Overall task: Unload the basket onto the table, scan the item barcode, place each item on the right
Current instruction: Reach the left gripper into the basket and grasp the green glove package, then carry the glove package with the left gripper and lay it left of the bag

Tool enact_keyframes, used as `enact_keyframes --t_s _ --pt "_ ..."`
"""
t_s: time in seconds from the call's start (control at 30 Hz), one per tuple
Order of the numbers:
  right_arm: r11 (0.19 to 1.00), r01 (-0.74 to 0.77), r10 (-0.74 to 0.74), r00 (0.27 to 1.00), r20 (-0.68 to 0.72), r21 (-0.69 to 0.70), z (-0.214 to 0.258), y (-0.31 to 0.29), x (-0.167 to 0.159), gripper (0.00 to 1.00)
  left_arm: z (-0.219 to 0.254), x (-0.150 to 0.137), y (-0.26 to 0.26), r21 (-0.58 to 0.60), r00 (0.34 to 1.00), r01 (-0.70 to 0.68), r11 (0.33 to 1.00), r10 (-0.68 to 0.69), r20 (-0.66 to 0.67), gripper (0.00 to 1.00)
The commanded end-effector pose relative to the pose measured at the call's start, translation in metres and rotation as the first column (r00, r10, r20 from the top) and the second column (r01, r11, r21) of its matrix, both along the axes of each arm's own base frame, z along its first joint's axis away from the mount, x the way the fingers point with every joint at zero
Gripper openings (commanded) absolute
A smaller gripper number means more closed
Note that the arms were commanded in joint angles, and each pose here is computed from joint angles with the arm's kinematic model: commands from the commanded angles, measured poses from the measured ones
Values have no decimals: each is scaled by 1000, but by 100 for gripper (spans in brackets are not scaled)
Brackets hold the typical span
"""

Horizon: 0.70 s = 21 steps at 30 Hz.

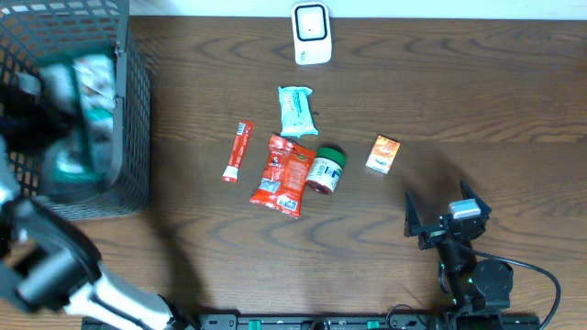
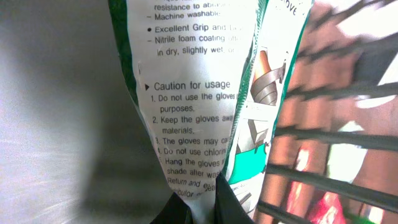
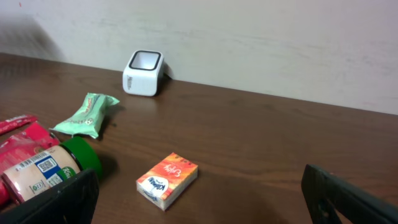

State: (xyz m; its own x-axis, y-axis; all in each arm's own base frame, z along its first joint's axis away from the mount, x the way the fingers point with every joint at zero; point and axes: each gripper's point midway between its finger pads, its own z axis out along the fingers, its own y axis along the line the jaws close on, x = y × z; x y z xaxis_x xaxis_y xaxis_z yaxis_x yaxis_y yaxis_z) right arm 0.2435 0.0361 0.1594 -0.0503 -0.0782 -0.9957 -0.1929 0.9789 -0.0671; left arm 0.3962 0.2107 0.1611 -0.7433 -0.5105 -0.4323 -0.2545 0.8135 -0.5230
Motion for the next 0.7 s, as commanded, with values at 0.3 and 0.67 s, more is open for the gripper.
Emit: enact_keyframes --t_s 0.3,0.67 --pt "1000 13 -13 1000 -2 9 0 -3 0 99 293 -84 -111 261 808 -115 958 -62 586 7" --pt "1000 13 -13 1000 -2 9 0 -3 0 99 227 -142 -229 233 928 160 959 -227 296 7"
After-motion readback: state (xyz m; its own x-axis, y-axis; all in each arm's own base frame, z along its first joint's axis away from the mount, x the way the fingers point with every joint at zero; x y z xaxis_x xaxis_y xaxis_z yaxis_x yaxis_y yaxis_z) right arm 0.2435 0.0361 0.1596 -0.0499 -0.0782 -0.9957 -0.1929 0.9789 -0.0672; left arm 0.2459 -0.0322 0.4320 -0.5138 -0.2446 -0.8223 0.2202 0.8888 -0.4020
